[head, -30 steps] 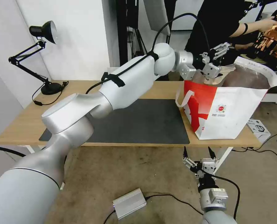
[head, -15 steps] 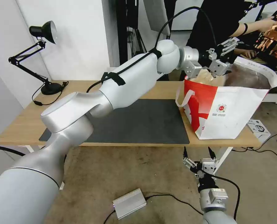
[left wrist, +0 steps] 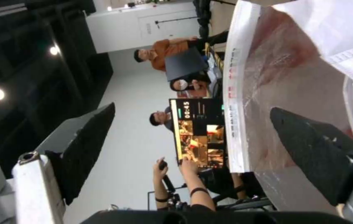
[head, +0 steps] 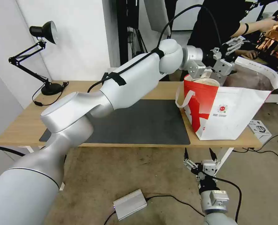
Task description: Pick up the trash from the table and place it into the takeout bag.
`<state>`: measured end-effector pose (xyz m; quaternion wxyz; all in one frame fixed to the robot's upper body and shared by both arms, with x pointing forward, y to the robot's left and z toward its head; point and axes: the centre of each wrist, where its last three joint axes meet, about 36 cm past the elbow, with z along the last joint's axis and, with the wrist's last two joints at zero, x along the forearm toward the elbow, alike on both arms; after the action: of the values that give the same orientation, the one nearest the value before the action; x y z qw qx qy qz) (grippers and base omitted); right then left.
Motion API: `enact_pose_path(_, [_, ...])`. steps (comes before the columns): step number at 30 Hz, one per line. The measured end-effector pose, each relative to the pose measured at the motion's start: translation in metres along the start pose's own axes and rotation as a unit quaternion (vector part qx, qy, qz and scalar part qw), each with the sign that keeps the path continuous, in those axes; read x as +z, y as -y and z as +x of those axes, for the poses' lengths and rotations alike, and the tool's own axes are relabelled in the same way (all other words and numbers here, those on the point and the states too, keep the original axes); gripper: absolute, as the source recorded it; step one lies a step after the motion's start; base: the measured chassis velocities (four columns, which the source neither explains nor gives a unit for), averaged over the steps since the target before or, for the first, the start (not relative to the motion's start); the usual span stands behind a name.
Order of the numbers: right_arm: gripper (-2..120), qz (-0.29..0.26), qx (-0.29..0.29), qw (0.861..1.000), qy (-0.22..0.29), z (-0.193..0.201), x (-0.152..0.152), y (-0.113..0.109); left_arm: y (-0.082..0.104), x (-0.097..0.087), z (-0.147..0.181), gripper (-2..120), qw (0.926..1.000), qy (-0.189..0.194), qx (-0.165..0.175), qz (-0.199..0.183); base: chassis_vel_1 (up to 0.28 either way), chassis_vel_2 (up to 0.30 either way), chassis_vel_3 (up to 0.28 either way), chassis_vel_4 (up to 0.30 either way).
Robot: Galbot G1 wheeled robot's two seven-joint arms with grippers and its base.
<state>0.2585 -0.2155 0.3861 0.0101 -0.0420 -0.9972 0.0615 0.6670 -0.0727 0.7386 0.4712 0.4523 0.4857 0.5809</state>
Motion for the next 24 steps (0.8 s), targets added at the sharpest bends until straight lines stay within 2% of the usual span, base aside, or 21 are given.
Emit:
enact_pose_path(9, [100,0.002,0.003,1.0,0.001,0.0,-0.001,0.002,-0.018,0.012,0.012,100,0.9995,-0.019,-0.026,0.003,0.0,0.0,0.0,0.0])
enact_pose_path(14, [100,0.004,0.008,1.0,0.004,0.002,-0.004,0.006,-0.029,0.029,0.03,100,0.9979,-0.043,-0.047,0.014,0.0,0.0,0.0,0.0])
enact_pose_path(17, [100,0.007,0.012,1.0,0.007,0.001,-0.006,0.01,-0.031,0.045,0.059,100,0.9951,-0.068,-0.064,0.032,0.0,0.0,0.0,0.0])
enact_pose_path(18, [100,0.007,0.012,1.0,0.007,0.001,-0.006,0.01,-0.031,0.045,0.059,100,0.9951,-0.068,-0.064,0.032,0.0,0.0,0.0,0.0])
enact_pose_path(22, [100,0.009,0.014,1.0,0.008,0.001,-0.006,0.012,-0.033,0.069,0.105,100,0.988,-0.109,-0.093,0.058,0.0,0.0,0.0,0.0])
enact_pose_path(24, [100,0.009,0.015,1.0,0.008,0.001,-0.006,0.013,-0.033,0.073,0.115,100,0.9856,-0.118,-0.102,0.065,0.0,0.0,0.0,0.0])
